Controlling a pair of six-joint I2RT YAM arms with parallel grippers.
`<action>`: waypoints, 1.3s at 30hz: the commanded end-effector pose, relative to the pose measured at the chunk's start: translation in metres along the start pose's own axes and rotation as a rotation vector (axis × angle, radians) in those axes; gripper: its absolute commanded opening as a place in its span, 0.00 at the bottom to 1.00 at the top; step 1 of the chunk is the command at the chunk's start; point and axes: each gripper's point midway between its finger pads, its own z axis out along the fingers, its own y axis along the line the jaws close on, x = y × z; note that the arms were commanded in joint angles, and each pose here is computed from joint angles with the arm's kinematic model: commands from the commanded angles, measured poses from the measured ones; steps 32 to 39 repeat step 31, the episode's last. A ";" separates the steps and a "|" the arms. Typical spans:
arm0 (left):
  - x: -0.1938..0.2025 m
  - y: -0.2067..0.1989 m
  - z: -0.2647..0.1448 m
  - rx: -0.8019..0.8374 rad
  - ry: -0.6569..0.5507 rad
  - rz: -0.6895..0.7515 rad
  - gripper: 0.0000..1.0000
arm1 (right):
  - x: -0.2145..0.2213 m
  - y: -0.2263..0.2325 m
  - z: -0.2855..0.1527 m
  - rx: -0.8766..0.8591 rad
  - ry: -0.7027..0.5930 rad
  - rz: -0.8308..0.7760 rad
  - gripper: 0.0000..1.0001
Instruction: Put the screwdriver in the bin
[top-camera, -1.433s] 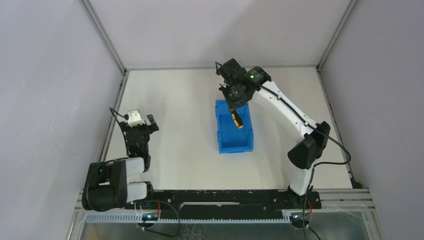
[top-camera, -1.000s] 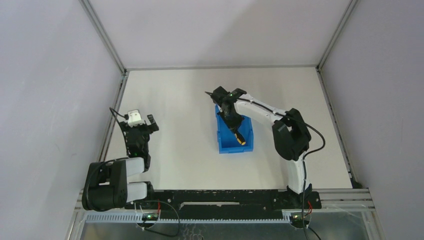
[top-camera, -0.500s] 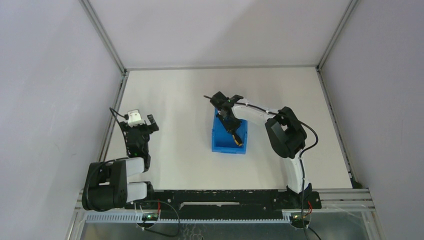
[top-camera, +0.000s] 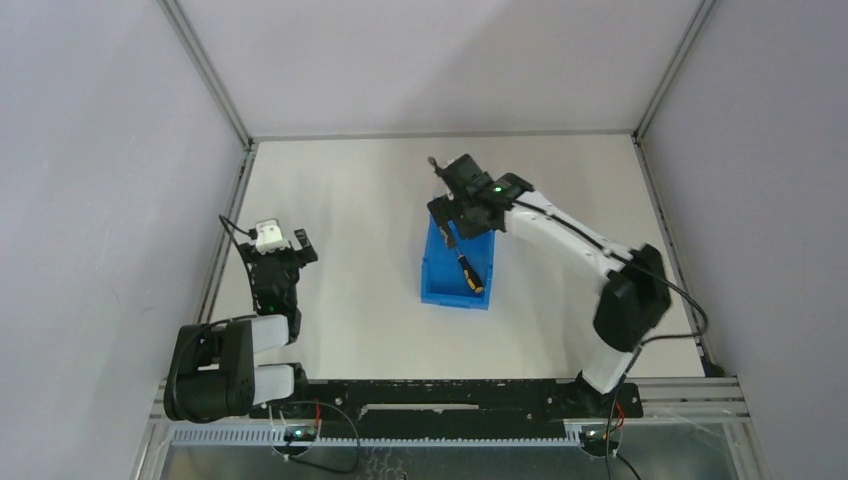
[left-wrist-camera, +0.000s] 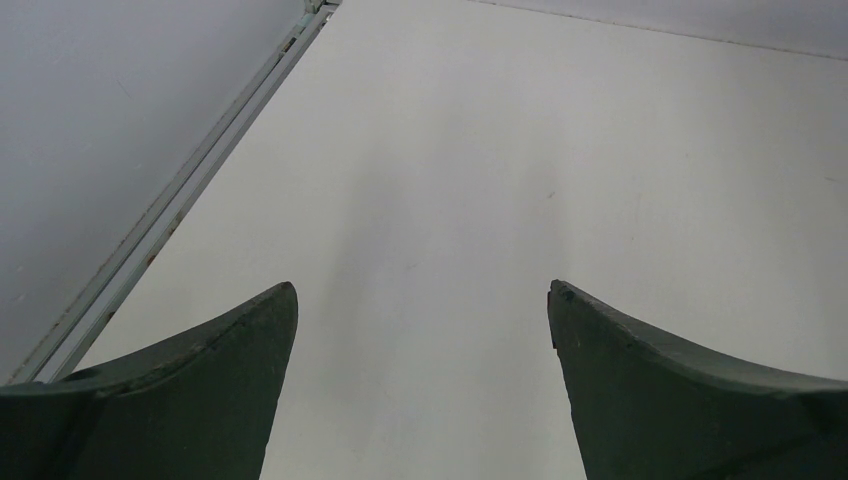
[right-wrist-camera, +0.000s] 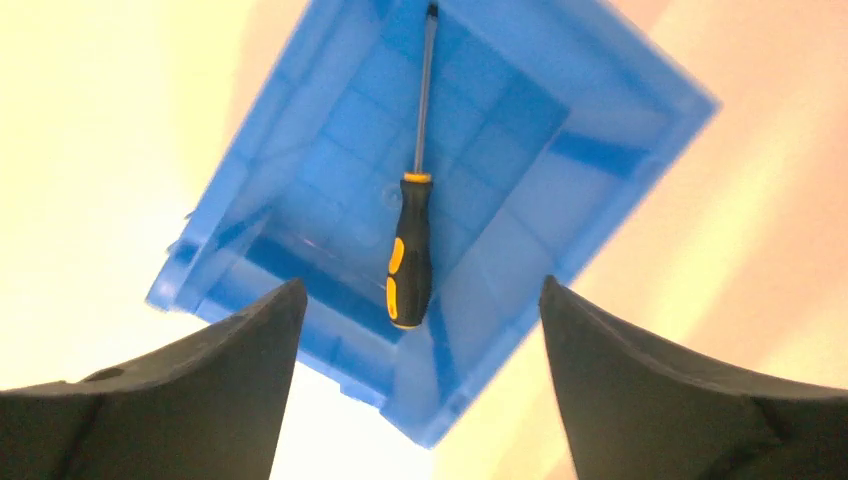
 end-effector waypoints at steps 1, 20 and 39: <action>-0.024 -0.002 0.007 0.000 -0.068 0.005 1.00 | -0.036 -0.005 -0.073 -0.055 -0.257 0.017 0.99; -0.024 -0.002 0.007 0.001 -0.068 0.005 1.00 | 0.068 -0.124 -0.075 0.102 -0.704 0.531 1.00; -0.024 -0.002 0.007 0.000 -0.068 0.004 1.00 | 0.099 -0.126 -0.043 0.112 -0.733 0.590 1.00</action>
